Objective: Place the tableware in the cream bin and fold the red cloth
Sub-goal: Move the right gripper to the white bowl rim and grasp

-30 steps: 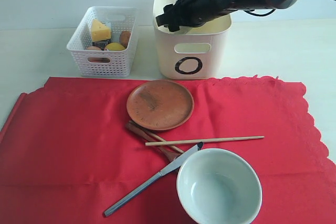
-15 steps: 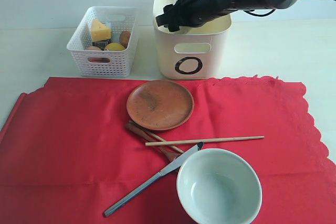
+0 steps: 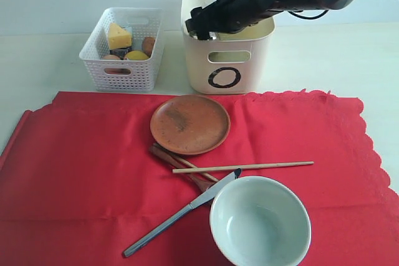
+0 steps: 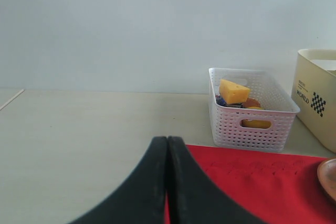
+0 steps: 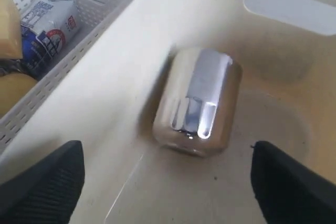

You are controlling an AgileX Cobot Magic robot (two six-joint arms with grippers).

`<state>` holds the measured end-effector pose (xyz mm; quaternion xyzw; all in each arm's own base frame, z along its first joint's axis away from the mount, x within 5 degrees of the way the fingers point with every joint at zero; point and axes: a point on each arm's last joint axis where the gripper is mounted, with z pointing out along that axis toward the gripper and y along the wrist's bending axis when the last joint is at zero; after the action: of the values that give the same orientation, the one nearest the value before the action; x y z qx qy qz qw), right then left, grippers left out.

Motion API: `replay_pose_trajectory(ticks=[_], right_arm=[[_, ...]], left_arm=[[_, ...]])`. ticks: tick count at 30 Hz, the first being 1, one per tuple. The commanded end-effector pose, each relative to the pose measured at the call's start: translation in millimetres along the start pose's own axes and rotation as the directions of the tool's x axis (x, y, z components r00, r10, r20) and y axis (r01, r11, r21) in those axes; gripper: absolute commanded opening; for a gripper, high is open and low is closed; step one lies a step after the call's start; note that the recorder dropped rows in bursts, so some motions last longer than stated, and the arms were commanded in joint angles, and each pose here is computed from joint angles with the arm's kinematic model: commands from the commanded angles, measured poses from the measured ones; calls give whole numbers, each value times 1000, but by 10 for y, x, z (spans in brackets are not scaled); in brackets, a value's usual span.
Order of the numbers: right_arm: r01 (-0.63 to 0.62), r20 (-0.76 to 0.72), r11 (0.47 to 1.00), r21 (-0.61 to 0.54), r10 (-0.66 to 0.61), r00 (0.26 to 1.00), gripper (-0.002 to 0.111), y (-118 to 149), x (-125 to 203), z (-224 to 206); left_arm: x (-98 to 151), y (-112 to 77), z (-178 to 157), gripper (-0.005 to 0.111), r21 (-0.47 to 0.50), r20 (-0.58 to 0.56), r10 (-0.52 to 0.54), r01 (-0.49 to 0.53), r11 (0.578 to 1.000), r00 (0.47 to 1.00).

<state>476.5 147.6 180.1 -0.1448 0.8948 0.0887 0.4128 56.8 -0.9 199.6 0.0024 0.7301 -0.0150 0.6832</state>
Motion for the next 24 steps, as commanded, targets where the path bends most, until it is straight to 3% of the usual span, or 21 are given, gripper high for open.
replay_pose_trajectory(ticks=[1, 9, 15, 17, 20, 22, 24], right_arm=[[20, 28, 1000, 0, -20, 999, 82, -2, -165, -195], [39, 57, 999, -34, -37, 998, 82, 77, -555, -927], [137, -28, 990, -38, -138, 990, 82, 117, -670, -1571], [232, -126, 969, -90, -242, 962, 82, 143, -586, -1662], [325, -308, 903, -281, -406, 860, 82, 218, -352, -1694], [326, -377, 836, -442, -503, 778, 82, 283, -184, -1678], [297, -377, 814, -500, -513, 772, 82, 324, -74, -1592]], left_arm=[[-5, 1, -5, 1, -1, 10, -4, 4, 1000, 1000], [-5, 1, -5, 1, -1, 10, -1, 2, 1000, 1000], [-5, 1, -5, 1, -1, 10, -4, 4, 1000, 1000], [-5, 1, -5, 1, -1, 10, -2, 2, 1000, 1000], [-5, 1, -5, 1, -1, 10, -2, 2, 1000, 1000], [-5, 1, -5, 1, -1, 10, -4, 4, 1000, 1000], [-5, 1, -5, 1, -1, 10, -4, 4, 1000, 1000]])
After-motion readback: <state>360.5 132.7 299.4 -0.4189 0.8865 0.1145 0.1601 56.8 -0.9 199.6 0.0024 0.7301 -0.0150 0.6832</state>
